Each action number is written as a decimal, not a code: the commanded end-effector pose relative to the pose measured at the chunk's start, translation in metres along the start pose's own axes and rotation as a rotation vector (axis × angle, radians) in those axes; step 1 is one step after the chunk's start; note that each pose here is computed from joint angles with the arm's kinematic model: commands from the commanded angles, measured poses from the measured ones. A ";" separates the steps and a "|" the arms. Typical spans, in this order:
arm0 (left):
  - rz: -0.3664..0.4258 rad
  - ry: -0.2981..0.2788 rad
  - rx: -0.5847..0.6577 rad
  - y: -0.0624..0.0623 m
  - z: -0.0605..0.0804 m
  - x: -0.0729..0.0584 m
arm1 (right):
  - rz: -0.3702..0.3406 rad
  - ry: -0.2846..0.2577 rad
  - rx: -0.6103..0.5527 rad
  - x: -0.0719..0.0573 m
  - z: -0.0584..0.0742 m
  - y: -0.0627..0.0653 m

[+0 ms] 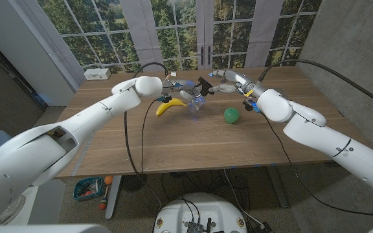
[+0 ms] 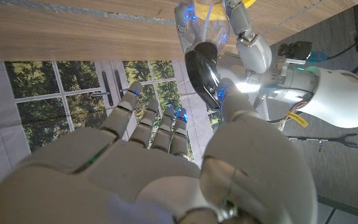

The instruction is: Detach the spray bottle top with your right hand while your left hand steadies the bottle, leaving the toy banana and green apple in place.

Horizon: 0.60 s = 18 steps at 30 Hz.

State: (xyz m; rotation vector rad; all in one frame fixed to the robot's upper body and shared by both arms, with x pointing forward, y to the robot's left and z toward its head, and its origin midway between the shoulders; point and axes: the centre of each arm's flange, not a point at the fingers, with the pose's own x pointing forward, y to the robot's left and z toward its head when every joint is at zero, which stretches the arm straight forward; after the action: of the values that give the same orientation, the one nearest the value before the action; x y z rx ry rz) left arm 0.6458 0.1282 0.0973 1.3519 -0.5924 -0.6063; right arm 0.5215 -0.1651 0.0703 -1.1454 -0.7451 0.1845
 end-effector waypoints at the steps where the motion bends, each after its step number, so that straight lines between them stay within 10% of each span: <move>1: -0.009 -0.017 -0.038 0.004 -0.002 -0.001 | 0.026 0.012 -0.028 0.005 0.002 0.003; 18: -0.040 -0.031 -0.054 0.001 0.000 0.004 | -0.021 -0.033 0.006 0.010 0.001 0.005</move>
State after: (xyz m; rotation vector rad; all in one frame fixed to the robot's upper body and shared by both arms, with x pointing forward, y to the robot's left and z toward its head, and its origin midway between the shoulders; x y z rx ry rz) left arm 0.6476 0.1285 0.1007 1.3175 -0.5831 -0.6465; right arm 0.5271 -0.1591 0.0704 -1.1688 -0.7416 0.1866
